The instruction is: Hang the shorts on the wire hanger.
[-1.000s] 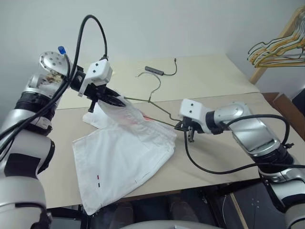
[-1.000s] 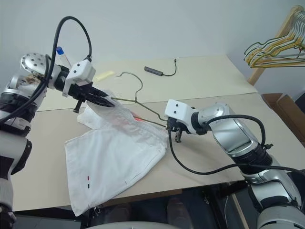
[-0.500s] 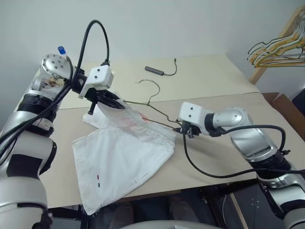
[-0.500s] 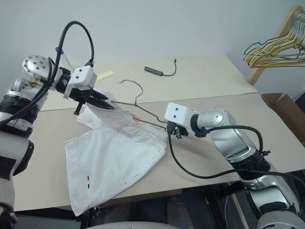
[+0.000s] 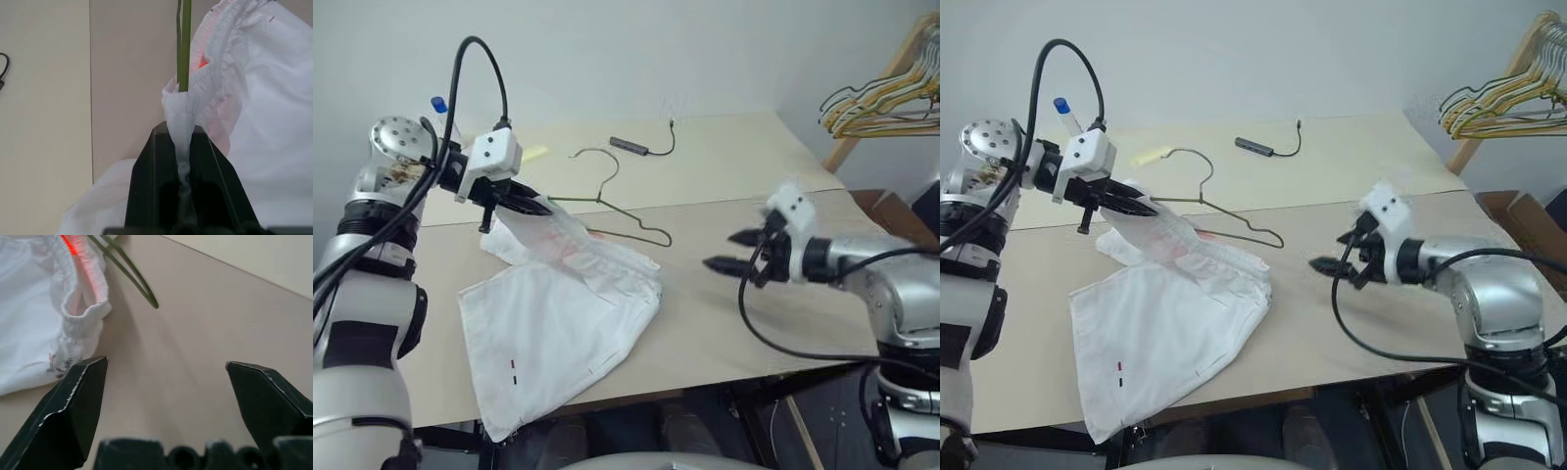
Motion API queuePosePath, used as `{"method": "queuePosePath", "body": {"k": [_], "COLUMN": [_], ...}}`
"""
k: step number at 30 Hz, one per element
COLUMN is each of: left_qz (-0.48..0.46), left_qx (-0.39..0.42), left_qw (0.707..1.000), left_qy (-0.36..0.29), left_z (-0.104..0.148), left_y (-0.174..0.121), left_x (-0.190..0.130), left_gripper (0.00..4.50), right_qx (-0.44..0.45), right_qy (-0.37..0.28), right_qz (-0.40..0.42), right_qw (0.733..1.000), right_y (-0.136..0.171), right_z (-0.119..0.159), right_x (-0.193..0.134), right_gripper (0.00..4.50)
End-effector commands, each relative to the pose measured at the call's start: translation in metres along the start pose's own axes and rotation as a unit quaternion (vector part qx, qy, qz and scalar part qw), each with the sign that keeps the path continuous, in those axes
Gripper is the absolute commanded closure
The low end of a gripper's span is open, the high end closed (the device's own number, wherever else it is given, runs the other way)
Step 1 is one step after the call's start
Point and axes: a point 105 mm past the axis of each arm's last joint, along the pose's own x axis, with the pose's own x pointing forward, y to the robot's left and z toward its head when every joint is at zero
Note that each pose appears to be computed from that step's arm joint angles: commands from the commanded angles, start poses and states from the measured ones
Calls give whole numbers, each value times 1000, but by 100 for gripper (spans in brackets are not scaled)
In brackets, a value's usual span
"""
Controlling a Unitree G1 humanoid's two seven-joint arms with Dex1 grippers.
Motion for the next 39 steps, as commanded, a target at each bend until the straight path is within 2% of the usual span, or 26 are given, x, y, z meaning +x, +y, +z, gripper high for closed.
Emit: {"method": "queuePosePath", "body": {"k": [1, 5, 9, 10, 13, 17, 23, 29, 33, 39], "left_qz": [20, 25, 26, 26, 27, 32, 39, 34, 35, 69], "left_qx": [18, 19, 18, 18, 18, 16, 9, -16, -24, -32], "left_qw": [1000, 999, 999, 999, 999, 999, 999, 998, 998, 995], "left_qy": [-12, -12, -16, -17, -18, -21, -31, -52, -55, -66], "left_z": [10, 10, 9, 9, 9, 8, 8, 11, 8, 7], "left_y": [7, 7, 6, 5, 4, 3, -2, -15, -22, -20], "left_x": [-8, -10, -9, -9, -10, -13, -20, -29, -33, -34], "left_gripper": [450, 450, 450, 450, 450, 450, 450, 450, 450, 450], "right_qx": [23, 64, 112, 114, 120, 133, 133, 107, 85, 62], "right_qy": [-5, -3, -28, -27, -16, 5, -9, -23, -10, 10], "right_qz": [49, 52, 56, 56, 48, 19, -15, -44, -73, -61], "right_qw": [999, 997, 992, 991, 992, 991, 991, 993, 994, 996], "right_y": [27, 39, 47, 48, 48, 36, 11, -24, -49, -57], "right_z": [-7, -15, -11, -11, -16, -24, -16, -1, 4, 5], "right_x": [21, 51, 70, 73, 78, 80, 71, 52, 42, 40], "right_gripper": [6, 6, 6, 23, 96, 242, 446, 446, 446, 446]}}
